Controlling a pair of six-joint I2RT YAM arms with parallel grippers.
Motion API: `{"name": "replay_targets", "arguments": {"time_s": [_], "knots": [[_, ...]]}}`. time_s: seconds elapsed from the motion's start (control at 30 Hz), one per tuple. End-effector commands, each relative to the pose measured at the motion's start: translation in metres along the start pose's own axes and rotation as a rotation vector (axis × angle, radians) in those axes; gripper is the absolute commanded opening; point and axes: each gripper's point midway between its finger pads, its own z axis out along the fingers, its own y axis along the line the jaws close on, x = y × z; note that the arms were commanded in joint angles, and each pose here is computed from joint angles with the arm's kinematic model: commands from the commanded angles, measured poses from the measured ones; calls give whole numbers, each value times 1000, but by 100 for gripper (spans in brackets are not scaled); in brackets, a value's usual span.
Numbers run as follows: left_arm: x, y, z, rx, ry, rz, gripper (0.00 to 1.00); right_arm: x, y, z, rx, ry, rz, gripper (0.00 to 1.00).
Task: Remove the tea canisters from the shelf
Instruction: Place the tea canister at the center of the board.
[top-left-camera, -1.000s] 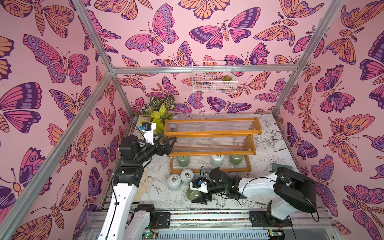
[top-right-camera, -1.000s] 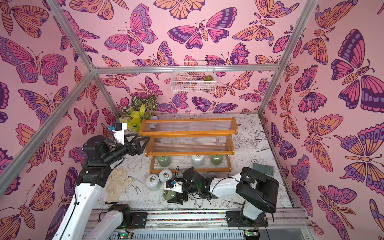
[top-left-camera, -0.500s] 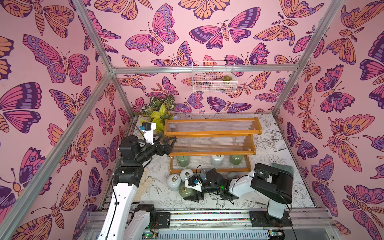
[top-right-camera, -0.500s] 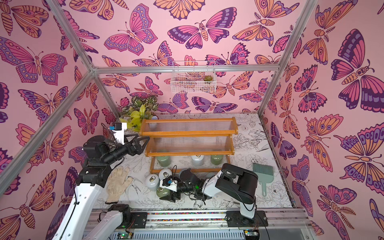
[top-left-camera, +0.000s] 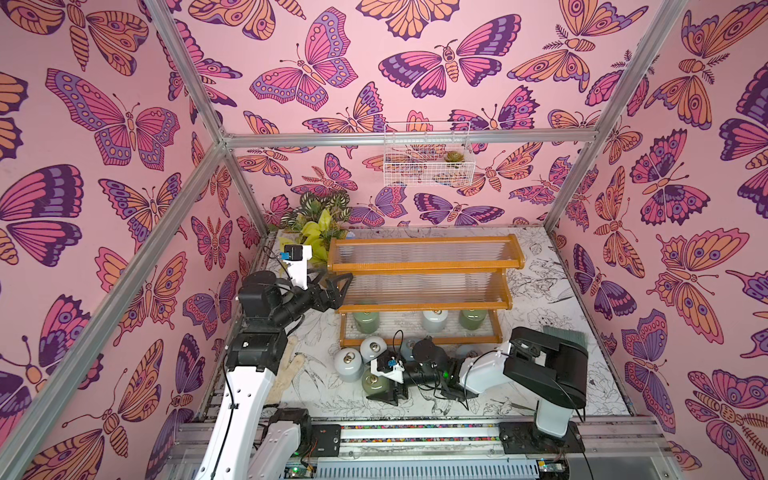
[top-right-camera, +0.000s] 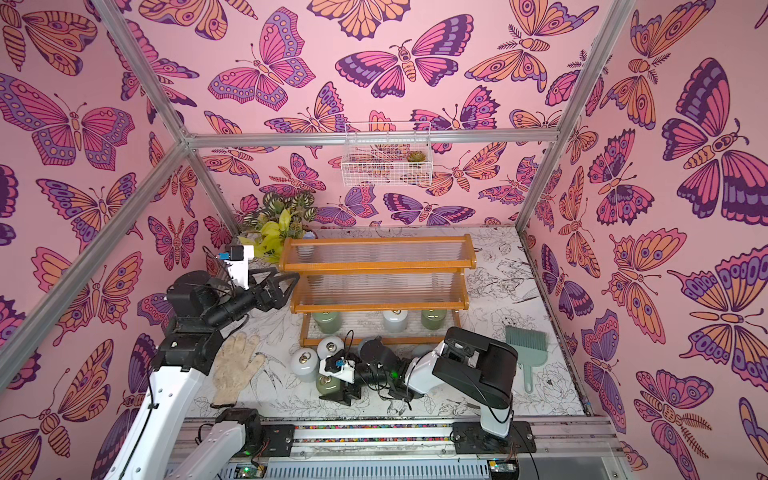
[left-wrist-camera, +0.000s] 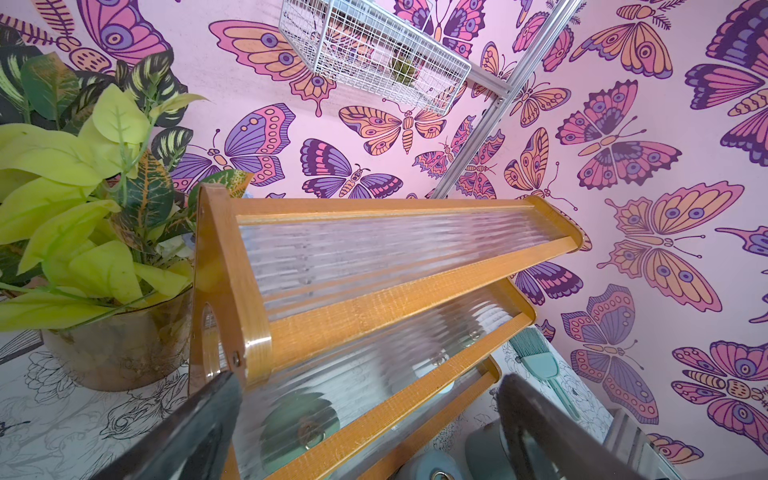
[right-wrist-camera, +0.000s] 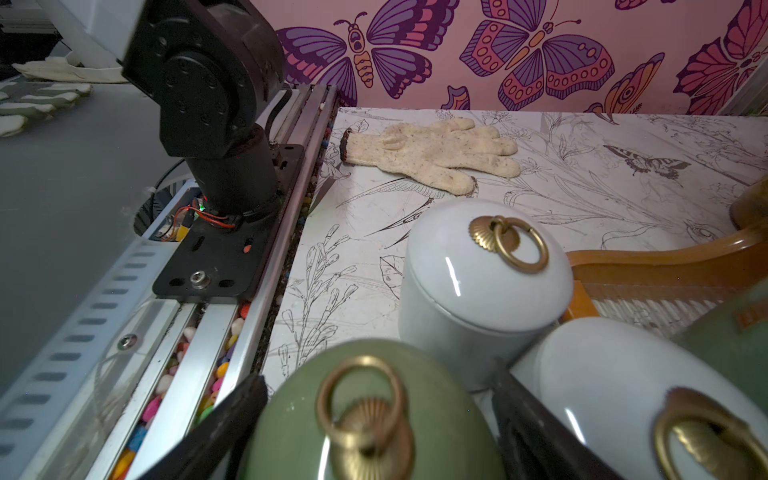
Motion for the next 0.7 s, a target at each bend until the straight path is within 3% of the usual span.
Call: {"name": "replay_targets", "arguments": {"time_s": [0.0, 0.43, 0.57, 0.67], "knots": [[-1, -1, 0, -1, -8, 14, 99, -15, -15, -4, 65, 2, -42, 99], [-4, -4, -5, -9, -30, 28, 99, -66, -7, -16, 2, -40, -112, 100], [-4, -3, -8, -22, -41, 21, 99, -85, -15, -23, 50, -60, -113, 99], [-5, -3, -11, -35, -44, 14, 99, -107, -39, -41, 201, -72, -96, 98]]}}
